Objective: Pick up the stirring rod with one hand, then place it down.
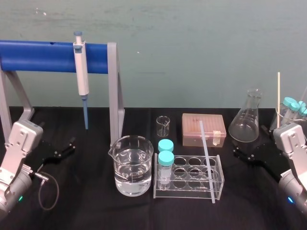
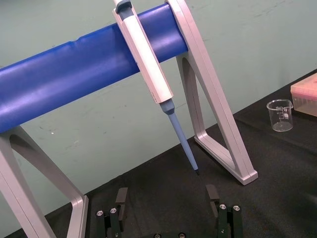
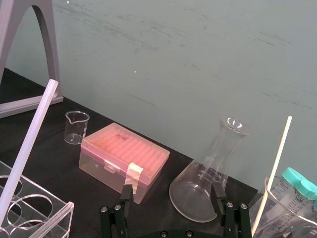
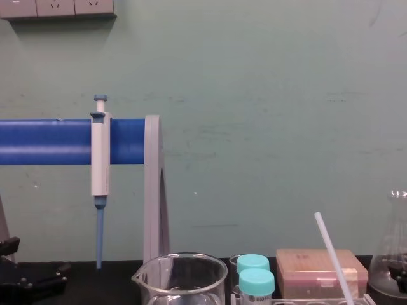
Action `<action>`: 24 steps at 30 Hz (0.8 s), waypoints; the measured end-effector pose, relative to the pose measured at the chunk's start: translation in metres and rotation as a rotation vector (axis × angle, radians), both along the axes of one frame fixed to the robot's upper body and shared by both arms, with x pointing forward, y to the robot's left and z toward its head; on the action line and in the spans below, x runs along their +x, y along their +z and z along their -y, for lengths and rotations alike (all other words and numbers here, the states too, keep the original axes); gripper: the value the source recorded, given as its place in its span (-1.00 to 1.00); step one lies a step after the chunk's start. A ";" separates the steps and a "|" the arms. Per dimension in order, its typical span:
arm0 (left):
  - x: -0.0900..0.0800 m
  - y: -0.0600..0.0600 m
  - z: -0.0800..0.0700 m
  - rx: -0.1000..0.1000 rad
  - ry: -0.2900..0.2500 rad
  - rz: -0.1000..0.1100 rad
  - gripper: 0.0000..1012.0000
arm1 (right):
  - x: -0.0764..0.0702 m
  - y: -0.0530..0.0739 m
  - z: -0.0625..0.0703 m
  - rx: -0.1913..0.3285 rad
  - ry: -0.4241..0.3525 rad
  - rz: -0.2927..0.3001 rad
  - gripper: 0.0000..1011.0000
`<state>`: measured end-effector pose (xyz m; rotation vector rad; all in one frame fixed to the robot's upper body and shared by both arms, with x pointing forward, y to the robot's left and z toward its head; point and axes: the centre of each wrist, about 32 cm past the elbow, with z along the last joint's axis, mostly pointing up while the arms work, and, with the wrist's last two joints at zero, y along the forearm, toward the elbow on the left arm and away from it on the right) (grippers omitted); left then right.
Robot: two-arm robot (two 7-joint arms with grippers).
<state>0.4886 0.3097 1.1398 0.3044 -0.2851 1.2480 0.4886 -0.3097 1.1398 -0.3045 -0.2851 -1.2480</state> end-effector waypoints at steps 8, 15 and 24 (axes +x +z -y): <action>0.000 0.000 0.000 0.000 0.000 0.000 0.98 | 0.000 0.000 0.000 0.000 0.000 0.000 0.98; 0.000 0.000 0.000 0.000 0.000 0.000 0.98 | 0.000 0.000 0.000 0.000 0.000 0.000 0.98; 0.000 0.000 0.000 0.000 0.000 0.000 0.98 | 0.000 0.000 0.000 0.000 0.000 0.000 0.98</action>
